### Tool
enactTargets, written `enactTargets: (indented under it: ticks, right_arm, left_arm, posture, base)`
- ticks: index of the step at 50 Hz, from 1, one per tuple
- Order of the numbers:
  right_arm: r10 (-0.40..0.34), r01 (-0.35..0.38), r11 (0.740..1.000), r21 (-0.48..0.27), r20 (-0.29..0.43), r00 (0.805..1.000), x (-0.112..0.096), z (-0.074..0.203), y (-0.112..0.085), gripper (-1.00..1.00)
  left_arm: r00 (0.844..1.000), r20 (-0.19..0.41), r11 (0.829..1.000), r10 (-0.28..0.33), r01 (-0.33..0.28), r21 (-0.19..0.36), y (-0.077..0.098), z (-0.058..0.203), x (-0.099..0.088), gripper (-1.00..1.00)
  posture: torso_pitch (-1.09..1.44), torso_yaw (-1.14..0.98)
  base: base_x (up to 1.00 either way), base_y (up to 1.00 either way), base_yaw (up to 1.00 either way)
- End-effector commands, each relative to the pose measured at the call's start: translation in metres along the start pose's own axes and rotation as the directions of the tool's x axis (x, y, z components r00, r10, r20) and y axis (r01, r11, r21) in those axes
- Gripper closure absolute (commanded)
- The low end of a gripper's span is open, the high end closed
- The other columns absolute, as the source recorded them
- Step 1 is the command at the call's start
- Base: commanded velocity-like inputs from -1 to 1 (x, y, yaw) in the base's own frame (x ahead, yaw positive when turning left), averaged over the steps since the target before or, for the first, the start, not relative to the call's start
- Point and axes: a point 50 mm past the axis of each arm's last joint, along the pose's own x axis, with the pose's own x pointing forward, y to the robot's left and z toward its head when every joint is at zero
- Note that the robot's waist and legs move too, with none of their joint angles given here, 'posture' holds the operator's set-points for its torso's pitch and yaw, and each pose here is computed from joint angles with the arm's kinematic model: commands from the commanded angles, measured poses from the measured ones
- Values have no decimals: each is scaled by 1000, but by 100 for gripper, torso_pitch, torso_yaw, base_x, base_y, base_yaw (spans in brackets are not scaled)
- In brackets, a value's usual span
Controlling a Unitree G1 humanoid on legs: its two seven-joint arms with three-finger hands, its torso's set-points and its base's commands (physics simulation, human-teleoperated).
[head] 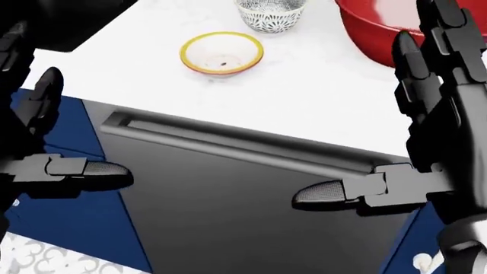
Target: Stack the bowls from largest to smallest.
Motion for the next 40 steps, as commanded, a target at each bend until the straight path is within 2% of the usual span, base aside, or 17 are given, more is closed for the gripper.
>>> enactTargets:
  ticks: [1,15,29,40]
  right_arm:
    - [30,-30,1000,2,65,997,0,9,4,-100]
    - [29,-31,999,30,70,997,-1,10,4,-100]
    - [32,-33,999,21,74,997,0,11,4,-100]
    - [50,-51,999,14,96,994,0,17,7,-100]
  left_arm:
    - [997,69,999,29,-30,15,5,11,-1,-100]
    - [997,67,999,30,-31,16,5,11,-4,-100]
    - [997,68,999,31,-32,17,7,7,-1,-100]
    - [997,68,999,37,-38,16,10,8,0,-100]
  posture:
    - [0,0]
    - [0,0]
    - [0,0]
    - [0,0]
  base:
    - [5,17,0]
    - [7,22,0]
    - [39,1,0]
    - [32,46,0]
